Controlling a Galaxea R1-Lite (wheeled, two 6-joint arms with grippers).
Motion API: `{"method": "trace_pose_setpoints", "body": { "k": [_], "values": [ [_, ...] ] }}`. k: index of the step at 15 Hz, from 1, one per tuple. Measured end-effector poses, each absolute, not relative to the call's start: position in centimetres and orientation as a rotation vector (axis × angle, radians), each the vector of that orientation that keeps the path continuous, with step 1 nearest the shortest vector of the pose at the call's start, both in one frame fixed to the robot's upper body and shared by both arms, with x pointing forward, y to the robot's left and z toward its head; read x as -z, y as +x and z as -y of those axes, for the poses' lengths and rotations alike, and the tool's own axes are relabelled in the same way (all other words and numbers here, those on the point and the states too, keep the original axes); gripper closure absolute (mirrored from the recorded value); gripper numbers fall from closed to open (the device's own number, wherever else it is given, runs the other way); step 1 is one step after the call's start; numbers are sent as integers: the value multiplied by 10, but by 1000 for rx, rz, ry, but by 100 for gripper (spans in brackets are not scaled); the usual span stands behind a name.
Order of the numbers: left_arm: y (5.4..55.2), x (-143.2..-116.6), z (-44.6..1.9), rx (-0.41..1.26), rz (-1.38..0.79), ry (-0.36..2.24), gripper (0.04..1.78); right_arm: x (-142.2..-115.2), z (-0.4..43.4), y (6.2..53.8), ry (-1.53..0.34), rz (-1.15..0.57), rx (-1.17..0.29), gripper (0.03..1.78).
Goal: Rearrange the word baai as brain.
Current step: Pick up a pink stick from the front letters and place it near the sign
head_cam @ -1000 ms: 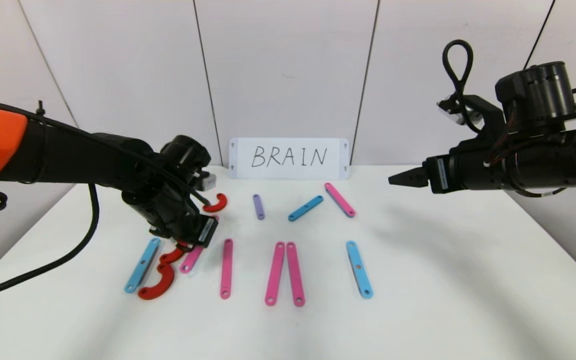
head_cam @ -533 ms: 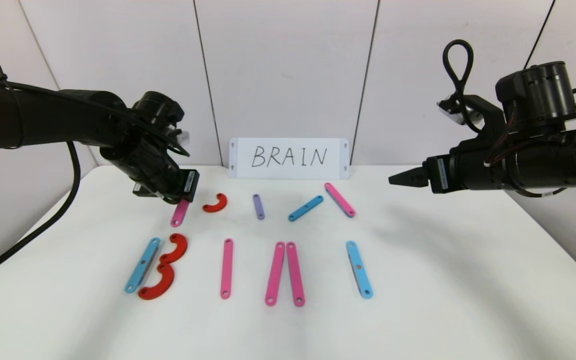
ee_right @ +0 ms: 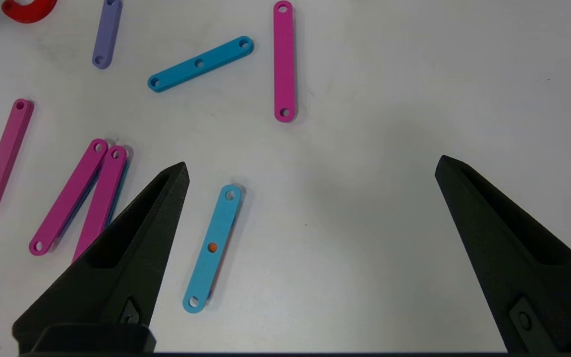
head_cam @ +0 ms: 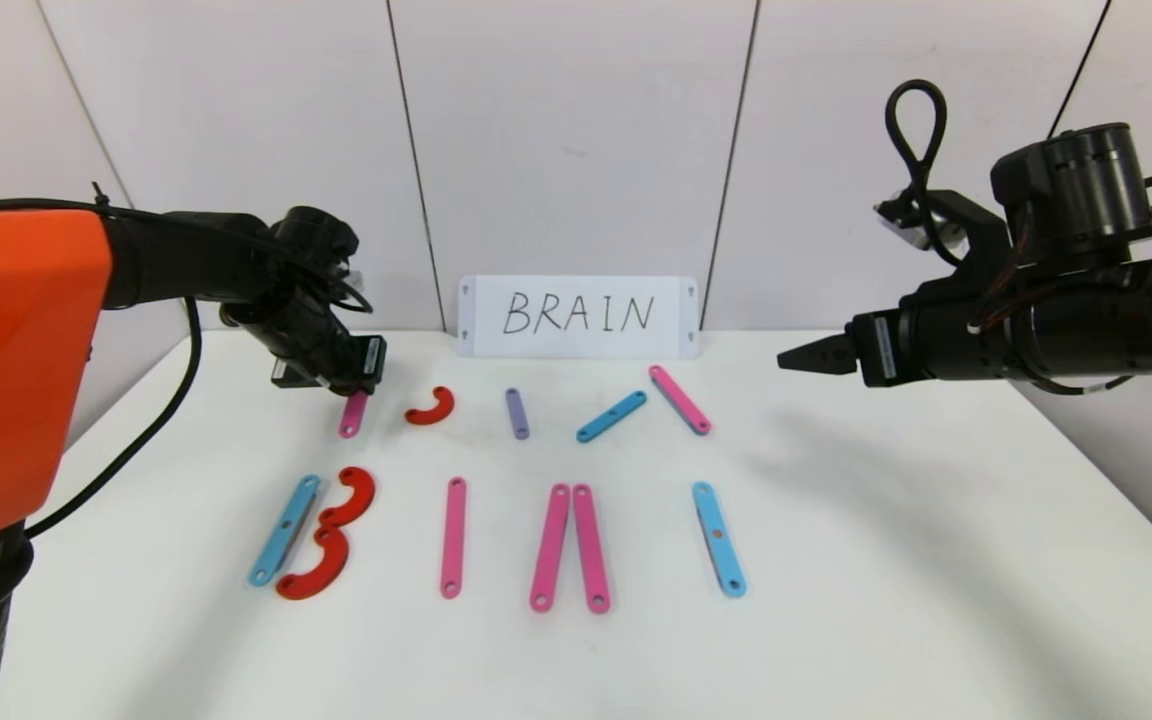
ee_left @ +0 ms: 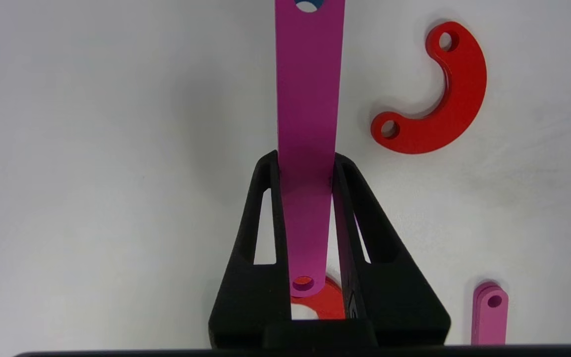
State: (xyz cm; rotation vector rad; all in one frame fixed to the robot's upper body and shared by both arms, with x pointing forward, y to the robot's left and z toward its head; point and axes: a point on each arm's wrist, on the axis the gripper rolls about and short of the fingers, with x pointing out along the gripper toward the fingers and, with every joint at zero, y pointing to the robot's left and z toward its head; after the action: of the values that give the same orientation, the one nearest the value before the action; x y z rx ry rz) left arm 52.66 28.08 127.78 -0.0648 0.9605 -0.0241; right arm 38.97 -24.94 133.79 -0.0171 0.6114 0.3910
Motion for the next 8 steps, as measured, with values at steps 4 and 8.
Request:
{"method": "trace_pose_setpoints", "body": {
  "k": [4, 8],
  "values": [
    [539, -1259, -283, 15, -971, -69, 151, -1338, 249, 390, -18, -613, -391, 7],
    [543, -1252, -285, 4, -975, -89, 151, -1336, 249, 391, -18, -619, -390, 7]
  ]
}}
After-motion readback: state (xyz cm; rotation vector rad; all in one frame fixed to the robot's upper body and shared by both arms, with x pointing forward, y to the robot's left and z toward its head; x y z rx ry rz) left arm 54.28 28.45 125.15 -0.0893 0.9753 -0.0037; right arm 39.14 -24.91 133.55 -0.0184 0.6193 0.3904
